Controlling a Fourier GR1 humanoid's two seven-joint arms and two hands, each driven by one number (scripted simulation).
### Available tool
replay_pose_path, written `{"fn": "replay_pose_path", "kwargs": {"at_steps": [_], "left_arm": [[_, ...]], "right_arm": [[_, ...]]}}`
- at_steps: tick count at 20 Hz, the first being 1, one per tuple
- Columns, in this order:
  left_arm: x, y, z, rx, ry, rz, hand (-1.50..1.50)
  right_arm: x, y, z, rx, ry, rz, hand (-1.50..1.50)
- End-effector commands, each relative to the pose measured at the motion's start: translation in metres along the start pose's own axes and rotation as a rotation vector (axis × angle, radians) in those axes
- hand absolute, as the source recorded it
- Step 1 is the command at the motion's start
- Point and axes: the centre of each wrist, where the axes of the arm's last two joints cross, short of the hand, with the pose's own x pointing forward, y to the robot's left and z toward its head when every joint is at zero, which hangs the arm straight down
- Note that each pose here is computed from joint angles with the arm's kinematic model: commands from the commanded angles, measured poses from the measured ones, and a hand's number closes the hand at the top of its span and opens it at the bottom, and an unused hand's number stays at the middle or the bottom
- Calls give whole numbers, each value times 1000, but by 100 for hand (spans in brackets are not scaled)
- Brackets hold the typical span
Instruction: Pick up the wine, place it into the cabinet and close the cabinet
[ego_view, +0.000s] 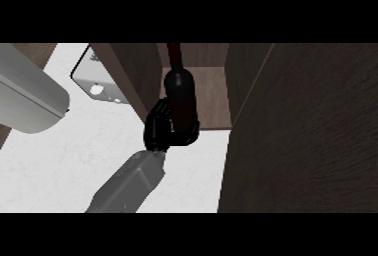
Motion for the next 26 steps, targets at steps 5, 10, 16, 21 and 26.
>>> {"fn": "replay_pose_path", "kwargs": {"at_steps": [5,10,16,21,26], "left_arm": [[23,-12,-44,18,-25,-6,150],[29,-20,-55,27,-36,1,150],[45,-37,-75,43,-17,-42,150],[59,-53,-89,56,29,-73,150],[67,-60,-97,74,66,-95,150]], "right_arm": [[-6,2,-1,-13,-10,11,-150],[1,-7,-5,7,-18,-1,-150],[-19,-3,-9,13,-23,-9,-150],[-11,0,-11,17,-9,-11,-150],[-9,3,-1,51,-21,-12,-150]]}}
